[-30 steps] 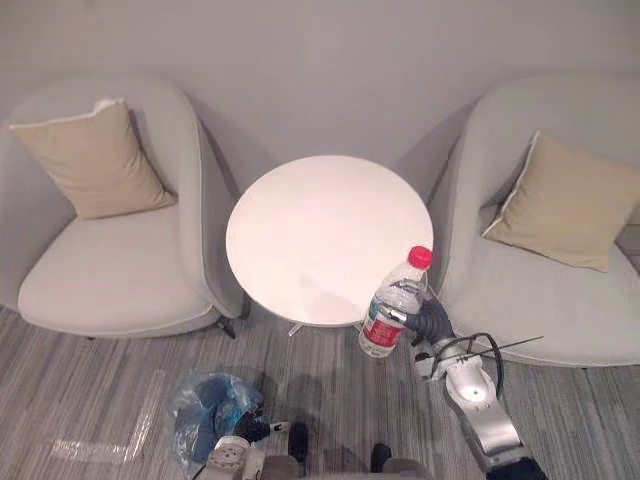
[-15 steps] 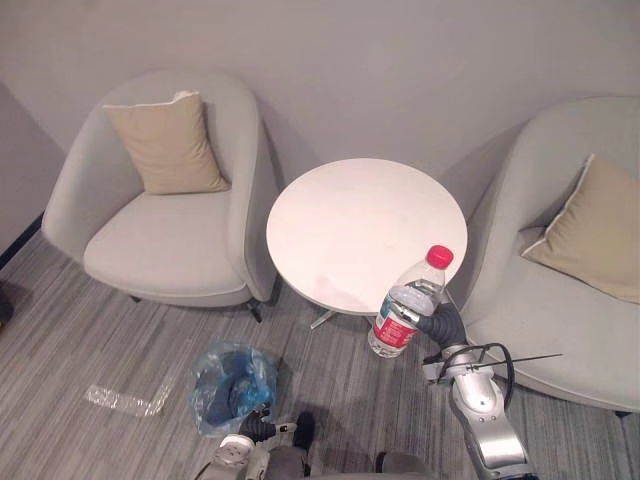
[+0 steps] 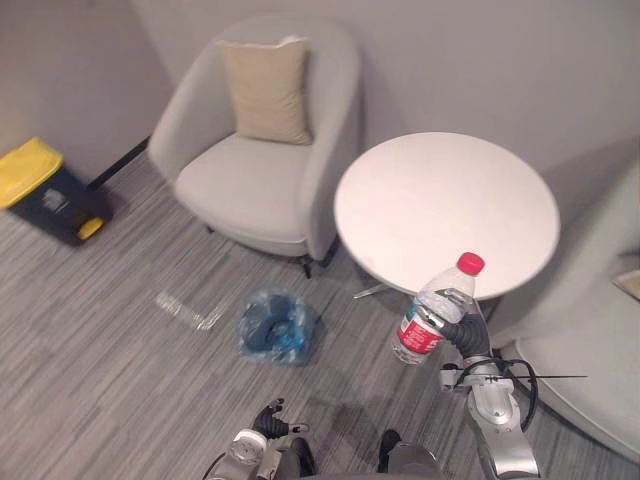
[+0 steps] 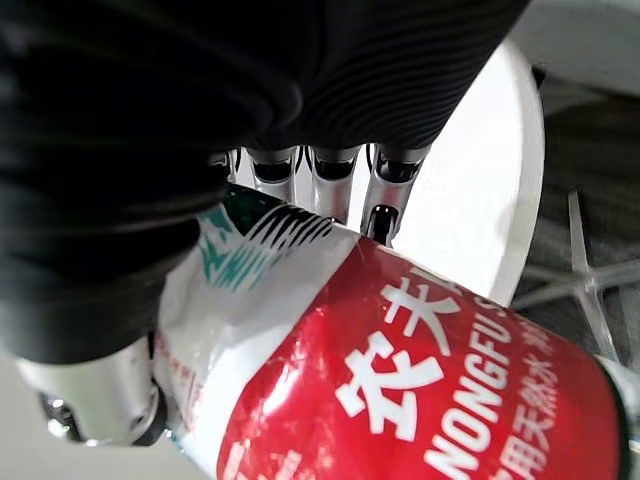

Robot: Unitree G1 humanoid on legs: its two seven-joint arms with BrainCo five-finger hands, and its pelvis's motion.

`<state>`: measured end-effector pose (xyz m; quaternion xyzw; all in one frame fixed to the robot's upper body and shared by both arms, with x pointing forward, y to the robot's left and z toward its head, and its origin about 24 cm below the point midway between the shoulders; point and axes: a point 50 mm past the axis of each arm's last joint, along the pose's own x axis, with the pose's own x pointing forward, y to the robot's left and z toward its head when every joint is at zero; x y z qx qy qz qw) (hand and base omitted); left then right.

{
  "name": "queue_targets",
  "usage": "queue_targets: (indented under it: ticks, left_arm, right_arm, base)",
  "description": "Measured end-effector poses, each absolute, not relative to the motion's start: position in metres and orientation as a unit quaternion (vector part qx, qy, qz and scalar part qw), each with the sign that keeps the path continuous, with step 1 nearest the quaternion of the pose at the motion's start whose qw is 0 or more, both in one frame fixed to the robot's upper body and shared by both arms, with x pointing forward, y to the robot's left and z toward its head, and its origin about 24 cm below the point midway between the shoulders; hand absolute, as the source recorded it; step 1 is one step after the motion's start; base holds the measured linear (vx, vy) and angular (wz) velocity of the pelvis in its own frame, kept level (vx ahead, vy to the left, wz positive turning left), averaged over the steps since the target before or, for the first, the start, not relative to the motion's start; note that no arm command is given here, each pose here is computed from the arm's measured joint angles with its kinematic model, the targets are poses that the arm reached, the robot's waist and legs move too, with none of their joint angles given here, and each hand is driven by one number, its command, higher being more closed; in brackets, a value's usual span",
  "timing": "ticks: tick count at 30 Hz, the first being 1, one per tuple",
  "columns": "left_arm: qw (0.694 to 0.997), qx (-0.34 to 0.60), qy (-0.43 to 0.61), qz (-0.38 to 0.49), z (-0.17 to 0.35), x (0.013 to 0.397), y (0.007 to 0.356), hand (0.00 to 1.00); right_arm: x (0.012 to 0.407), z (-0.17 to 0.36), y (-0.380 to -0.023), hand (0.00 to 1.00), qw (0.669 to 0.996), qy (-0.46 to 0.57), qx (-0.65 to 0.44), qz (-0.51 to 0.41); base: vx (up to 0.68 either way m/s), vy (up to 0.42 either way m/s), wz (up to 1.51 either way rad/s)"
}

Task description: Gather rubbish on tea table into small bin, then transfer packed bag to large trash can.

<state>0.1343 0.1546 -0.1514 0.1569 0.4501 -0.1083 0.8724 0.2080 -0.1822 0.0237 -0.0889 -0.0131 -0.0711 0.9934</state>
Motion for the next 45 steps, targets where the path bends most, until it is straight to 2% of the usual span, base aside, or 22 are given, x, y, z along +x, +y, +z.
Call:
queue_targets:
  ticks: [14,23,24,29,38,45]
  left_arm:
    - [0.871,0.166,0.456,-0.075,-0.152,0.13,0.169,0.0]
    - [0.866,0.168,0.467,-0.051,-0.153,0.131,0.178,0.0]
    - [0.868,0.151,0.47,-0.045,-0.154,0.131,0.17,0.0]
    - [0.869,0.137,0.474,-0.043,-0.156,0.127,0.164,0.0]
    - [0.881,0.153,0.444,-0.062,-0.15,0.141,0.158,0.0]
    - [0.882,0.181,0.431,-0.065,-0.146,0.147,0.167,0.0]
  right_arm:
    - [0.206,-0.008,-0.16,1.0,0.994,0.054,-0.09,-0.027]
    - [0.205,-0.021,-0.157,1.0,0.99,0.083,-0.109,-0.004]
    - [0.205,-0.023,-0.162,1.0,0.989,0.089,-0.121,-0.002]
    - [0.204,-0.021,-0.169,1.0,0.987,0.086,-0.134,-0.003]
    - [0.205,-0.018,-0.171,1.0,0.987,0.079,-0.139,-0.01]
    - [0.216,-0.014,-0.145,1.0,0.982,0.055,-0.174,0.052]
  base:
    - [0.02,0.058,0.21]
    - [0.22,-0.059,0.68]
    - [0.26,-0.103,0.49]
    - [0.21,-0.06,0.26]
    - [0.06,0.094,0.07]
    - [-0.02,0.133,0.0]
